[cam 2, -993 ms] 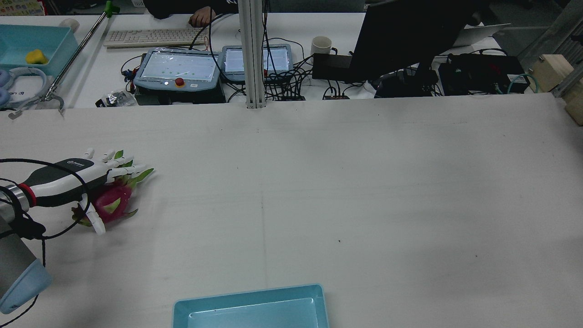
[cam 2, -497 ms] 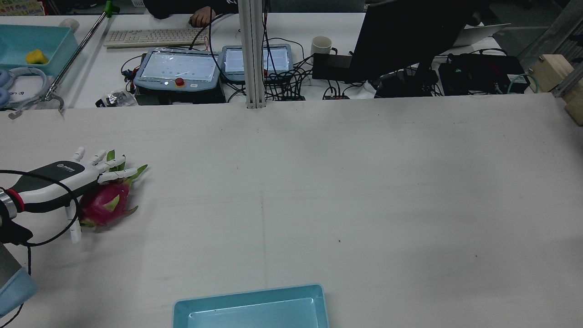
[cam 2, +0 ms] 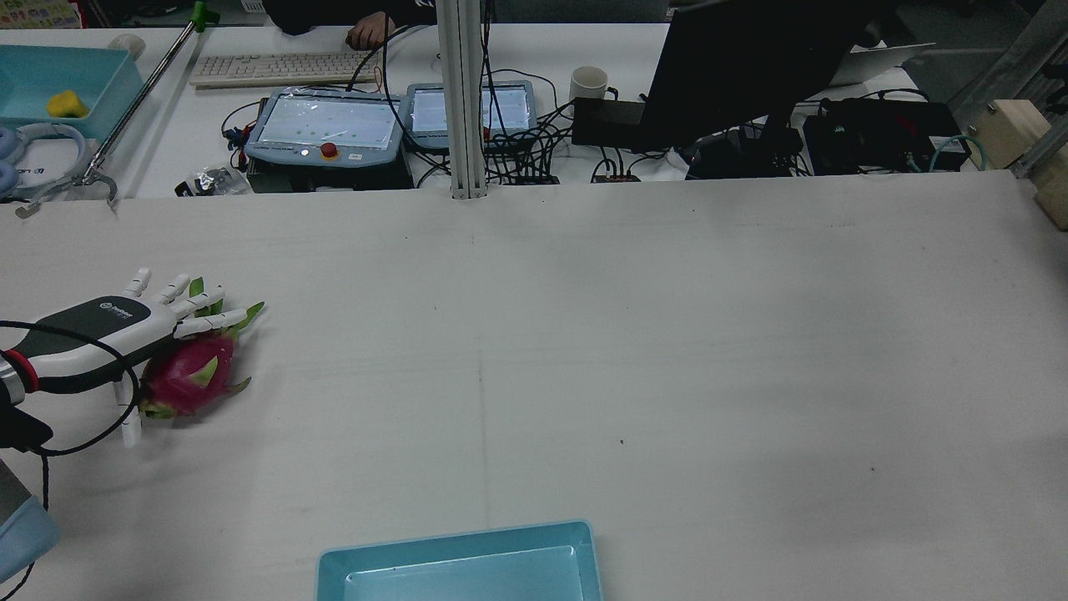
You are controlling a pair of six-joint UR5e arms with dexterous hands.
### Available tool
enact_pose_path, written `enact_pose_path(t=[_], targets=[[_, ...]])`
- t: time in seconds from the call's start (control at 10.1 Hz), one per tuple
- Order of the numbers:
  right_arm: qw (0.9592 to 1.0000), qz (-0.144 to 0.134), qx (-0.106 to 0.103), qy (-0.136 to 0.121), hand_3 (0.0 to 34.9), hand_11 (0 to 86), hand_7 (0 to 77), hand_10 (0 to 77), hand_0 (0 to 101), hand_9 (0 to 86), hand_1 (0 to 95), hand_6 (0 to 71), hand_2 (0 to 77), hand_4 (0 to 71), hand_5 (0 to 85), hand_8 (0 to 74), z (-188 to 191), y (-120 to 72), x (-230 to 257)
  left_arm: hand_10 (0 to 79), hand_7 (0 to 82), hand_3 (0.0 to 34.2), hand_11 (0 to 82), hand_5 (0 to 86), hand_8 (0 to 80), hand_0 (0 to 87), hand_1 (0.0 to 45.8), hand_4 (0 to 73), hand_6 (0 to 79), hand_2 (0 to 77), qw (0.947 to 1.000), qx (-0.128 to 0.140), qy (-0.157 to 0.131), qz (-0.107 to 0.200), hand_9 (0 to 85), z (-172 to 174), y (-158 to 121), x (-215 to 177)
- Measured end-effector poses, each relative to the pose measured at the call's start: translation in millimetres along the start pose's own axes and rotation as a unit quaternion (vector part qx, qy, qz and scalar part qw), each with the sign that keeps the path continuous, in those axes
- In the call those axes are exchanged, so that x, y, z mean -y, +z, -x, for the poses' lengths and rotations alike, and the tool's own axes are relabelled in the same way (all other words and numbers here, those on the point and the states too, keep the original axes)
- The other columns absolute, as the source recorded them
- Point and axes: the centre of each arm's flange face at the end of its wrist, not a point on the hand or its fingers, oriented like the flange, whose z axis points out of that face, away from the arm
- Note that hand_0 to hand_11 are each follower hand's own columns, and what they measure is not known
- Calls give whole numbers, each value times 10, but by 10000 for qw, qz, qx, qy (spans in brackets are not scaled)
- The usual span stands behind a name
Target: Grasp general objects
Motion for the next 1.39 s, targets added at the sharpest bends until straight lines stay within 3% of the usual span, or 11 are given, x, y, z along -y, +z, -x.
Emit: enact_pose_path(t=[0.3, 0.5, 0.7, 0.79, 0.89, 0.99, 1.09, 1.19, 1.29, 1.39], targets=[[10000, -1, -4, -2, 0, 5, 0, 0, 0, 5, 54, 0, 16, 0, 5, 0, 0, -1, 1, 5, 33, 302, 5, 22, 11, 636, 0, 0, 0, 11, 9999, -19, 152, -80, 11, -13, 8, -1], [10000, -1, -3, 0, 0, 5, 0, 0, 0, 5, 54, 0, 16, 0, 5, 0, 0, -1, 1, 5, 27, 276, 5, 44, 11, 626, 0, 0, 0, 11, 9998, -35, 168, -91, 11, -21, 16, -5], [10000, 0, -1, 2, 0, 5, 0, 0, 0, 5, 54, 0, 16, 0, 5, 0, 0, 0, 0, 5, 27, 227, 5, 327, 11, 602, 0, 0, 0, 11, 9998, -72, 171, -100, 11, -17, 22, -5], [10000, 0, 0, 1, 0, 5, 0, 0, 0, 5, 54, 0, 16, 0, 5, 0, 0, 0, 0, 5, 27, 227, 5, 327, 11, 602, 0, 0, 0, 11, 9997, -101, 171, -104, 11, -9, 22, -6], [10000, 0, -2, -1, 0, 5, 0, 0, 0, 5, 54, 0, 16, 0, 5, 0, 0, 0, 0, 5, 27, 160, 5, 420, 11, 587, 0, 0, 0, 0, 9997, -122, 171, -107, 11, 1, 22, -7], [10000, 0, -2, -2, 0, 5, 0, 0, 0, 5, 54, 0, 16, 0, 5, 0, 0, 0, 0, 5, 82, 119, 5, 491, 11, 561, 0, 16, 5, 0, 9997, -139, 171, -110, 11, 11, 24, -8], [10000, 0, -2, -2, 0, 5, 0, 0, 0, 5, 54, 0, 16, 0, 5, 0, 0, 0, 0, 5, 82, 119, 5, 556, 11, 561, 0, 76, 5, 0, 9997, -157, 170, -113, 11, 34, 18, -10], [10000, -1, -3, -2, 0, 5, 0, 0, 0, 5, 54, 0, 16, 0, 5, 0, 0, 0, 0, 5, 93, 79, 5, 600, 11, 537, 0, 131, 11, 0, 9996, -175, 170, -115, 11, 67, 8, -13], [10000, -1, -4, -2, 0, 5, 0, 0, 0, 5, 54, 0, 16, 0, 5, 0, -1, -1, 1, 5, 114, 0, 5, 633, 11, 509, 0, 158, 11, 114, 9996, -192, 170, -120, 11, 101, -1, -17], [10000, -1, -4, -2, 0, 5, 0, 0, 0, 5, 54, 0, 16, 0, 5, 0, -1, -1, 1, 5, 114, 0, 5, 633, 11, 509, 0, 158, 11, 114, 9996, -205, 169, -122, 11, 129, -10, -19]])
